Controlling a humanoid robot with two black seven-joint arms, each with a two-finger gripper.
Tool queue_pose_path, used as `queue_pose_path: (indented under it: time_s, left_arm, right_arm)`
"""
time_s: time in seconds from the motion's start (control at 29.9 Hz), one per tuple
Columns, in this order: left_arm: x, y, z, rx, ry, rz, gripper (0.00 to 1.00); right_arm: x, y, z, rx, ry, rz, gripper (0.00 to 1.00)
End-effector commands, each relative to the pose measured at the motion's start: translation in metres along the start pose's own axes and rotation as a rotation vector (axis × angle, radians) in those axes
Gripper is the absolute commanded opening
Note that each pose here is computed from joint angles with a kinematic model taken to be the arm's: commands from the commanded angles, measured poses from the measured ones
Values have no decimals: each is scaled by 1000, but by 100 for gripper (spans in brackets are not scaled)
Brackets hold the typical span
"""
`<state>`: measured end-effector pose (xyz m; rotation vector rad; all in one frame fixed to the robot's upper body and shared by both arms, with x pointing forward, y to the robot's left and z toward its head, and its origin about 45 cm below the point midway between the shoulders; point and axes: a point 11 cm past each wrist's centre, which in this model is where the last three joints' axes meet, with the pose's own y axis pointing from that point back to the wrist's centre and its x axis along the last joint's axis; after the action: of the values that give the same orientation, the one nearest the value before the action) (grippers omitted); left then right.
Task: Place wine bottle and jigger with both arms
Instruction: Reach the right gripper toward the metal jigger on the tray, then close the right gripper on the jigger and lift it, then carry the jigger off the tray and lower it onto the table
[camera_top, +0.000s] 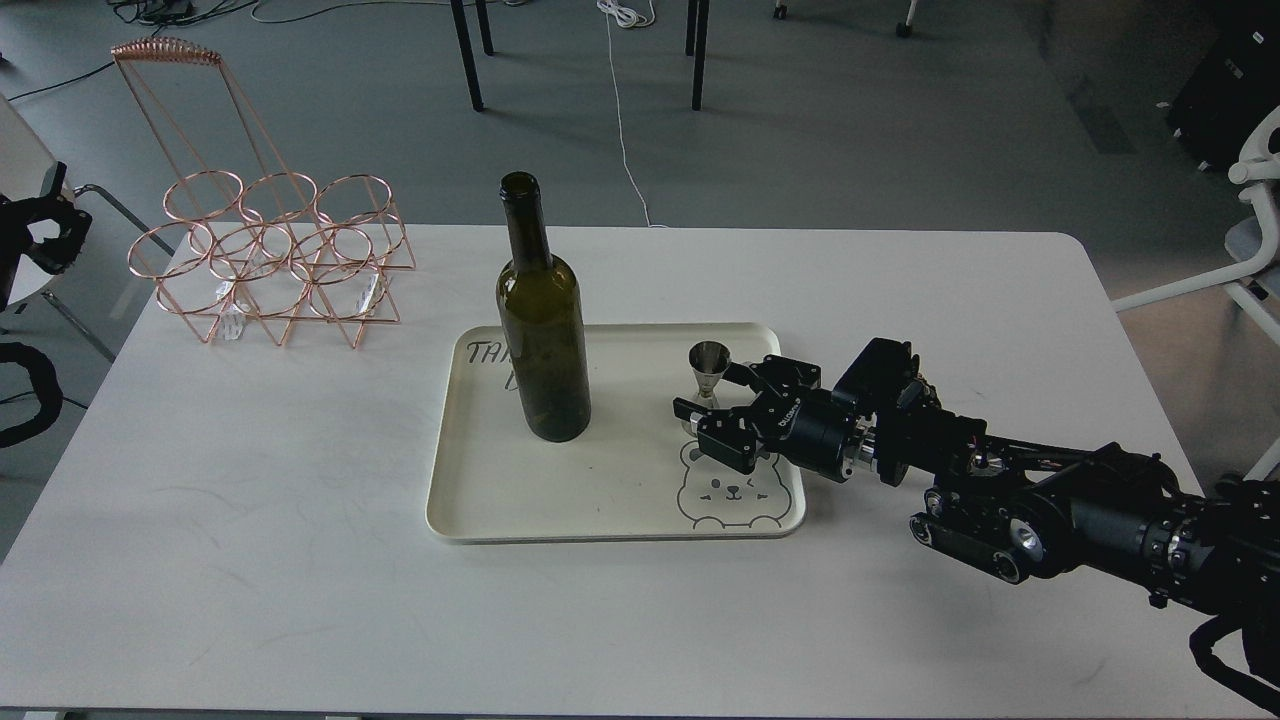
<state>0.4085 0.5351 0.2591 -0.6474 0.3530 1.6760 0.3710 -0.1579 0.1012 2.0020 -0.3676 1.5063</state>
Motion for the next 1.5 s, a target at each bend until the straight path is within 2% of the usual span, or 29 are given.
queue_pose_path:
  time_s: [0.0, 0.03, 0.23, 0.4, 0.57, 0.83, 1.04, 1.2, 1.47]
  left_arm:
    - [1, 0, 2, -1, -3, 1, 99]
    - [1, 0, 2, -1, -3, 1, 99]
    - [1, 0, 2, -1, -3, 1, 99]
    - [0, 0, 1, -1, -2, 0, 99]
    - [2, 1, 2, -2, -6, 3, 99]
    - [4, 1, 10, -12, -15, 6, 99]
    - [4, 1, 12, -15, -17, 7, 99]
    - [5, 1, 13, -17, -18, 8, 99]
    - [4, 0, 14, -20, -18, 6, 99]
  right_arm:
    - [1, -5, -3, 7, 1, 3, 59]
    - [1, -5, -4, 7, 1, 3, 58]
    - [-2, -3, 0, -6, 3, -2, 38]
    - [-1, -3, 2, -11, 8, -1, 13]
    - [0, -2, 7, -24, 16, -3, 4]
    - [30, -9, 9, -8, 38, 45, 3]
    - [60, 12, 33, -53, 50, 98, 3]
    - [68, 41, 50, -90, 36, 116, 3]
    - [66, 116, 102, -267, 31, 119, 3]
